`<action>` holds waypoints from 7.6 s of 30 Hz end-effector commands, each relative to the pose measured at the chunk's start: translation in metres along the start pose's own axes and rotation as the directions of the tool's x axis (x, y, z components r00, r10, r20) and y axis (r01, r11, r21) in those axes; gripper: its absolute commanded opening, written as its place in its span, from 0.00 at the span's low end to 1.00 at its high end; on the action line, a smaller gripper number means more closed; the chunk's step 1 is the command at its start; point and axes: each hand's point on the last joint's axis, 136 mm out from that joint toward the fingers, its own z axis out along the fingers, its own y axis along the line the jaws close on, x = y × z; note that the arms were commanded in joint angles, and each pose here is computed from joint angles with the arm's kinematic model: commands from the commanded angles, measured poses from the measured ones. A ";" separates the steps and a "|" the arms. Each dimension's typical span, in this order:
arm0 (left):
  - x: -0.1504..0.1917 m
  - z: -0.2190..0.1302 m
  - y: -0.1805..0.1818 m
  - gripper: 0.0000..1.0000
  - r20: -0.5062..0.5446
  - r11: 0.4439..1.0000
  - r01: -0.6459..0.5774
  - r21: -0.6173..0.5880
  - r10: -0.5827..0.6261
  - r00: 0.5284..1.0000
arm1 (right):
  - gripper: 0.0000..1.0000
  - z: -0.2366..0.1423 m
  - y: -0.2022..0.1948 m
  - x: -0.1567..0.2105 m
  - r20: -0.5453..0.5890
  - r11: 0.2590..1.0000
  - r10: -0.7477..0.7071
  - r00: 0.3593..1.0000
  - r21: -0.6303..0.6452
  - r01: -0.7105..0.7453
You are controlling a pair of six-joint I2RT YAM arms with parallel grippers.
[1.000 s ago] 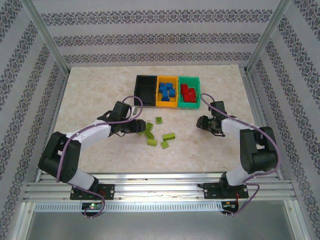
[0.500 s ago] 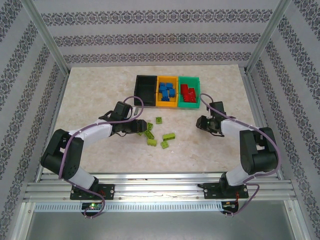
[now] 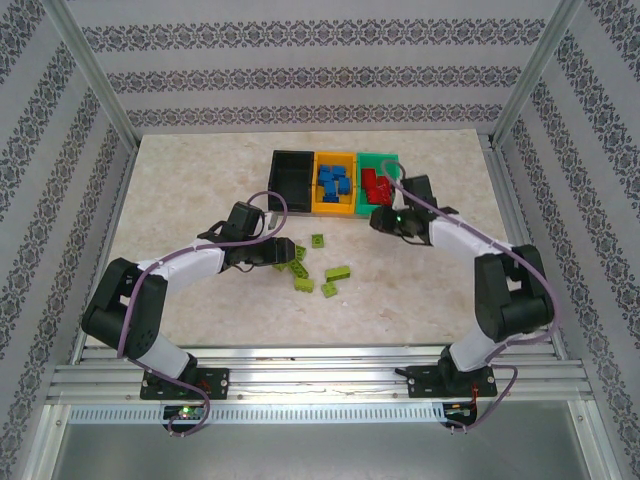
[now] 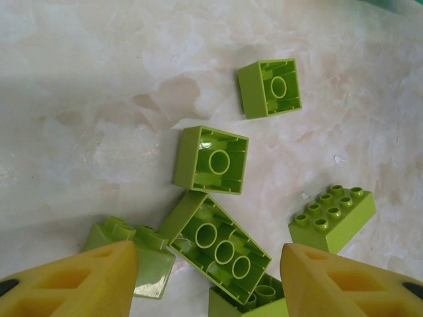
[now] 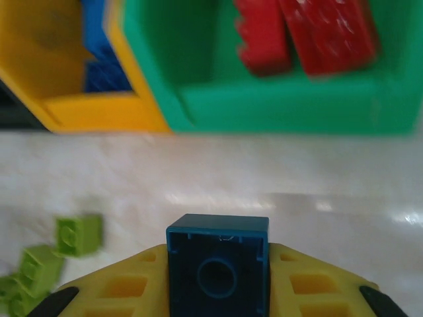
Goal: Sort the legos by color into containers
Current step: Place the lego in the container, then pick up the lego from the center of the table, then place the lego in the container, then pick up the lego from the center of the table.
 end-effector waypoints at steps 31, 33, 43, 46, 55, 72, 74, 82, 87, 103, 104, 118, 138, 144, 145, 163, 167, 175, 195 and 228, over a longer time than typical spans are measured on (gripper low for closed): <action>0.021 -0.022 -0.007 0.66 0.048 0.996 -0.004 0.090 -0.001 0.999 | 0.45 0.030 0.074 -0.056 -0.072 0.987 -0.138 0.988 -0.091 0.132; 0.020 -0.024 -0.006 0.66 0.058 0.996 -0.004 0.084 -0.001 0.998 | 0.45 0.023 0.074 -0.052 -0.059 0.988 -0.132 0.989 -0.093 0.126; 0.023 -0.018 -0.003 0.66 0.033 0.997 0.001 0.076 -0.004 0.999 | 0.45 -0.012 0.038 -0.012 -0.028 0.992 -0.124 0.992 -0.015 0.124; 0.019 -0.018 -0.006 0.66 0.037 0.997 -0.004 0.080 0.001 0.999 | 0.46 -0.026 0.018 0.004 0.014 0.993 -0.114 0.993 0.031 0.113; 0.011 -0.010 -0.009 0.66 -0.001 0.997 -0.024 0.068 0.024 1.000 | 0.47 -0.041 -0.029 0.057 0.062 0.984 -0.127 0.990 0.133 0.118; -0.033 0.007 -0.021 0.66 -0.063 1.000 0.003 -0.003 -0.004 0.998 | 0.49 -0.029 -0.060 0.079 0.130 0.989 -0.092 0.987 0.129 0.076; -0.035 0.011 -0.019 0.66 -0.081 1.000 0.006 -0.021 -0.008 0.997 | 0.49 -0.029 -0.059 0.079 0.137 0.990 -0.094 0.986 0.120 0.077; -0.047 0.036 -0.022 0.66 -0.154 0.995 -0.007 -0.096 -0.008 0.988 | 0.51 -0.029 -0.060 0.078 0.154 0.990 -0.088 0.984 0.123 0.069; -0.053 0.058 -0.027 0.65 -0.238 0.986 -0.068 -0.153 0.030 0.971 | 0.51 -0.031 -0.061 0.077 0.164 0.990 -0.088 0.982 0.127 0.068; -0.027 0.095 -0.029 0.62 -0.440 0.913 -0.290 -0.287 0.143 0.887 | 0.52 -0.030 -0.063 0.078 0.161 0.989 -0.083 0.983 0.135 0.061; -0.026 0.096 -0.028 0.62 -0.447 0.908 -0.297 -0.294 0.144 0.883 | 0.52 -0.030 -0.063 0.078 0.159 0.989 -0.085 0.984 0.135 0.063; -0.038 0.081 -0.034 0.36 -0.396 0.900 -0.316 -0.299 0.184 0.900 | 0.53 -0.029 -0.063 0.078 0.154 0.989 -0.085 0.984 0.136 0.064; -0.159 0.013 -0.010 0.38 -0.224 0.890 -0.274 -0.364 0.202 0.954 | 0.53 -0.030 -0.063 0.078 0.163 0.986 -0.096 0.982 0.148 0.072; -0.185 0.025 0.003 0.40 -0.218 0.878 -0.272 -0.393 0.198 0.956 | 0.53 -0.030 -0.062 0.079 0.163 0.986 -0.101 0.982 0.149 0.076; -0.188 0.026 0.005 0.40 -0.215 0.878 -0.264 -0.398 0.191 0.958 | 0.53 -0.030 -0.062 0.078 0.166 0.986 -0.101 0.981 0.149 0.076; -0.196 0.016 -0.002 0.51 -0.139 0.918 -0.224 -0.328 0.188 0.972 | 0.54 -0.029 -0.061 0.079 0.156 0.984 -0.108 0.982 0.156 0.083; -0.178 0.004 -0.011 0.51 -0.082 0.942 -0.199 -0.270 0.183 0.980 | 0.54 -0.027 -0.061 0.080 0.148 0.983 -0.113 0.983 0.162 0.089; -0.092 -0.017 0.001 0.52 -0.069 0.974 -0.138 -0.180 0.127 0.989 | 0.54 -0.027 -0.060 0.079 0.145 0.982 -0.117 0.982 0.163 0.093; -0.016 0.014 0.000 0.53 -0.216 0.948 -0.246 -0.201 0.202 0.955 | 0.55 -0.023 -0.057 0.081 0.124 0.979 -0.136 0.983 0.170 0.114; 0.012 0.064 0.002 0.38 -0.467 0.856 -0.429 -0.289 0.265 0.843 | 0.57 -0.023 -0.057 0.081 0.124 0.977 -0.142 0.982 0.175 0.119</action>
